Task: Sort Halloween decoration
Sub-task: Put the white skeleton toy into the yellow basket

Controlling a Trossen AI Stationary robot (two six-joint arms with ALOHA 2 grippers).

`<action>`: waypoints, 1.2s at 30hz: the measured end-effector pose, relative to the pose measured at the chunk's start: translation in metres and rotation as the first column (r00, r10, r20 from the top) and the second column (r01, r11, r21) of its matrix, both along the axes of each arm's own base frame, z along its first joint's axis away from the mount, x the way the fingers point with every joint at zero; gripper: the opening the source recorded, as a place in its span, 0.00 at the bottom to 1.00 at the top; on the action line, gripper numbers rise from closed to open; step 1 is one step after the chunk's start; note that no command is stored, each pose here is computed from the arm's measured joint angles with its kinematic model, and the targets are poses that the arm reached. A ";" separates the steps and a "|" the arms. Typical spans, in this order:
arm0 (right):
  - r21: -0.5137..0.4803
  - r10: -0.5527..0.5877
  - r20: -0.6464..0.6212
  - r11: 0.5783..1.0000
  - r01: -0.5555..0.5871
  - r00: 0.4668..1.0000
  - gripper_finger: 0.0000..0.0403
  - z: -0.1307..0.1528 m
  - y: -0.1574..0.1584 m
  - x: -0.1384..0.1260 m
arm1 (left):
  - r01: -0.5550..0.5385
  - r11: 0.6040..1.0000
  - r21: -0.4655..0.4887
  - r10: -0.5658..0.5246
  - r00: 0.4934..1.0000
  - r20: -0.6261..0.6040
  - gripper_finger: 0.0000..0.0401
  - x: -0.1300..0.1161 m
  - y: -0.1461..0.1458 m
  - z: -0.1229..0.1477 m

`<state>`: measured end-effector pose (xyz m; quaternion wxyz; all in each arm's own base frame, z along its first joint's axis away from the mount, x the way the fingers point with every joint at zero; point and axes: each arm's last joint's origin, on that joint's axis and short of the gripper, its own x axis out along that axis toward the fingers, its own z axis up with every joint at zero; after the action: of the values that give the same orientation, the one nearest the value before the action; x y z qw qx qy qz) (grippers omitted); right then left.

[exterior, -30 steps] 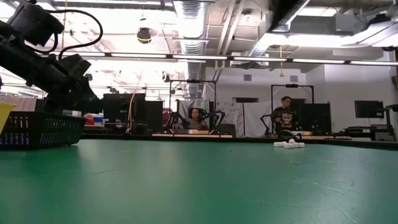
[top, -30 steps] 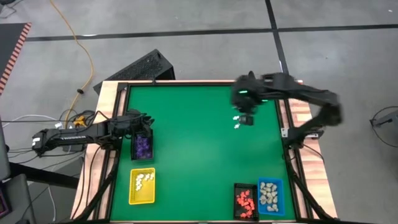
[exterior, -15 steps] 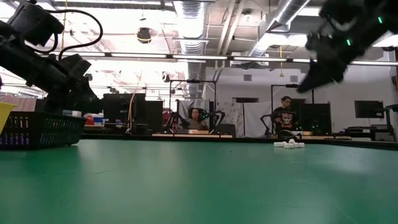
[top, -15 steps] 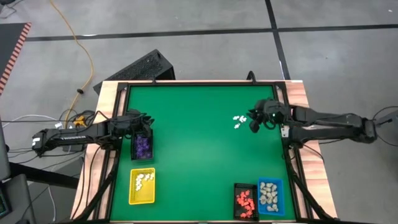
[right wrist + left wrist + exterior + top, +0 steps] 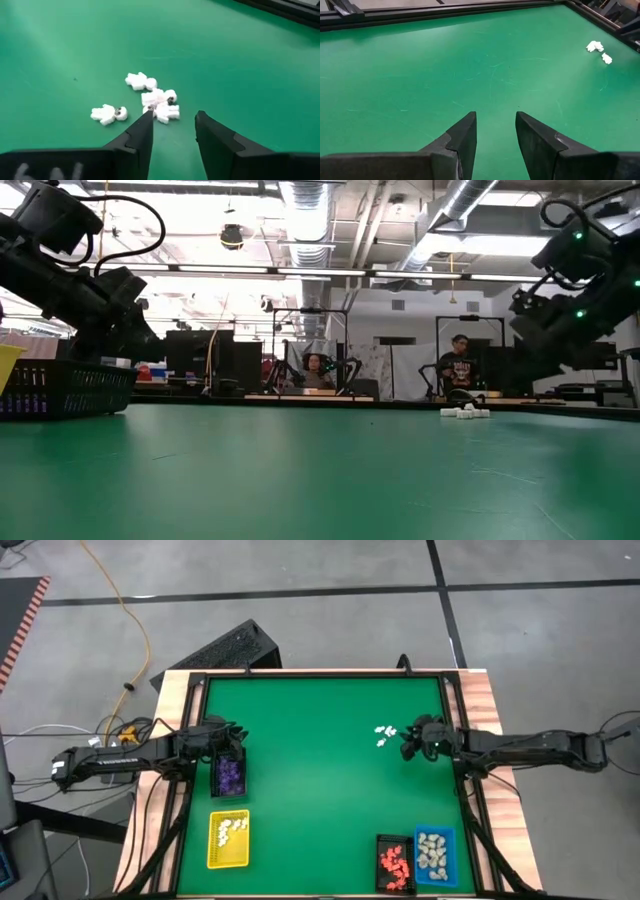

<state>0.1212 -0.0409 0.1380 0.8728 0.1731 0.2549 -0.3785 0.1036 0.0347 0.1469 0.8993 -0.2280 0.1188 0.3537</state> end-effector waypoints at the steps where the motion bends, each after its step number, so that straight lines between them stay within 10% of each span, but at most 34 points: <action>1: -0.004 -0.003 -0.003 1.000 0.003 1.000 0.42 -0.001 0.000 0.000 | 0.000 1.000 0.000 0.000 1.000 0.000 0.31 0.000 0.000 0.000; 12: -0.052 -0.023 0.042 0.998 0.026 0.999 0.70 -0.023 -0.002 0.004 | -0.002 1.000 0.002 0.002 1.000 -0.001 0.31 0.000 0.000 0.000; 36: -0.091 -0.075 0.008 0.993 0.075 0.997 0.71 -0.059 -0.010 0.029 | -0.016 1.000 0.010 0.016 1.000 -0.004 0.31 0.000 0.000 0.000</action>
<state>0.1500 -0.0507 0.0790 0.8655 0.1435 0.2289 -0.4219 0.1033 0.0351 0.1469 0.8974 -0.2237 0.1170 0.3618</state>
